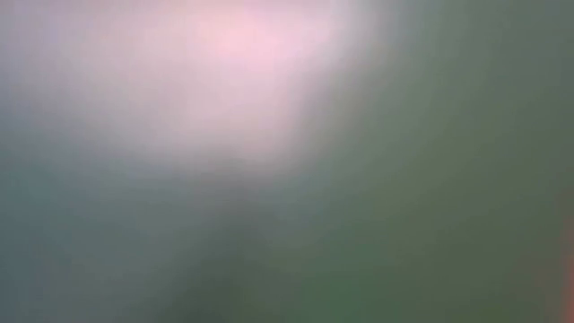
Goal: Pick & Place USB Port
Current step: Put the right gray video cable into the orange bin
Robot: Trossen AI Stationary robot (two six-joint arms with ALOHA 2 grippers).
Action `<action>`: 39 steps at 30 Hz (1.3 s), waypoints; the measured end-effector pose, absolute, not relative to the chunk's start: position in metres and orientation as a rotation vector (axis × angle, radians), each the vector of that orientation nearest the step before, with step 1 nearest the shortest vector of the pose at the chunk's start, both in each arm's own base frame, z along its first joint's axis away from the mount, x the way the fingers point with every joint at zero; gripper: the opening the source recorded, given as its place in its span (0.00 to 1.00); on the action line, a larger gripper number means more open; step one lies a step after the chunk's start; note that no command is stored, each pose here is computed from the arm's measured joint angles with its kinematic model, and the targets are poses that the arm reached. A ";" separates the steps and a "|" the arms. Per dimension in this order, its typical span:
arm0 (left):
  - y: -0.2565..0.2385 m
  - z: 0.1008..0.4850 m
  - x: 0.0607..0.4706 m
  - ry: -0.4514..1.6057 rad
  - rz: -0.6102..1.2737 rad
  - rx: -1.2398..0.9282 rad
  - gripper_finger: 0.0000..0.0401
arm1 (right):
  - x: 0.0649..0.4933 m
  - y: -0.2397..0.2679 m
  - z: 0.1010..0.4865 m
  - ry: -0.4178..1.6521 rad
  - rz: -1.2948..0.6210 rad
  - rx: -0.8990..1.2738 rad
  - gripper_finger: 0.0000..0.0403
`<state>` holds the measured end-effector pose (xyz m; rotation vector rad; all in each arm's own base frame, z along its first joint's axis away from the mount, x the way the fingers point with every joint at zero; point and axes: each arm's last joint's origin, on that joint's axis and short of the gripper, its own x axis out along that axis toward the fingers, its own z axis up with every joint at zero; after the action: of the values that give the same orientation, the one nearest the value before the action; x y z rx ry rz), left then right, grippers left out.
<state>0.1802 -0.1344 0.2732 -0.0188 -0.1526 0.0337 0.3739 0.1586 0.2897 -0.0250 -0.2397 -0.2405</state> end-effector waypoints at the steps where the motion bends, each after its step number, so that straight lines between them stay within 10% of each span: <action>1: -0.135 0.273 0.180 -0.152 0.037 -0.018 0.10 | 0.373 0.158 0.290 -0.236 -0.262 -0.029 0.52; 18: -0.136 0.253 0.204 -0.141 0.130 0.006 0.10 | 0.378 0.142 0.279 -0.136 -0.538 -0.007 0.05; 28: -0.133 0.252 0.208 -0.144 0.103 -0.041 0.10 | 0.372 0.143 0.273 -0.038 -0.815 -0.050 0.02; 39: -0.143 0.262 0.195 -0.181 -0.064 -0.110 0.46 | 0.341 0.182 0.298 0.030 -1.031 -0.035 0.00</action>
<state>0.1949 -0.1434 0.2620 -0.1097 -0.1806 -0.0642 0.3415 0.1821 0.2978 -0.0347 0.0302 -1.0307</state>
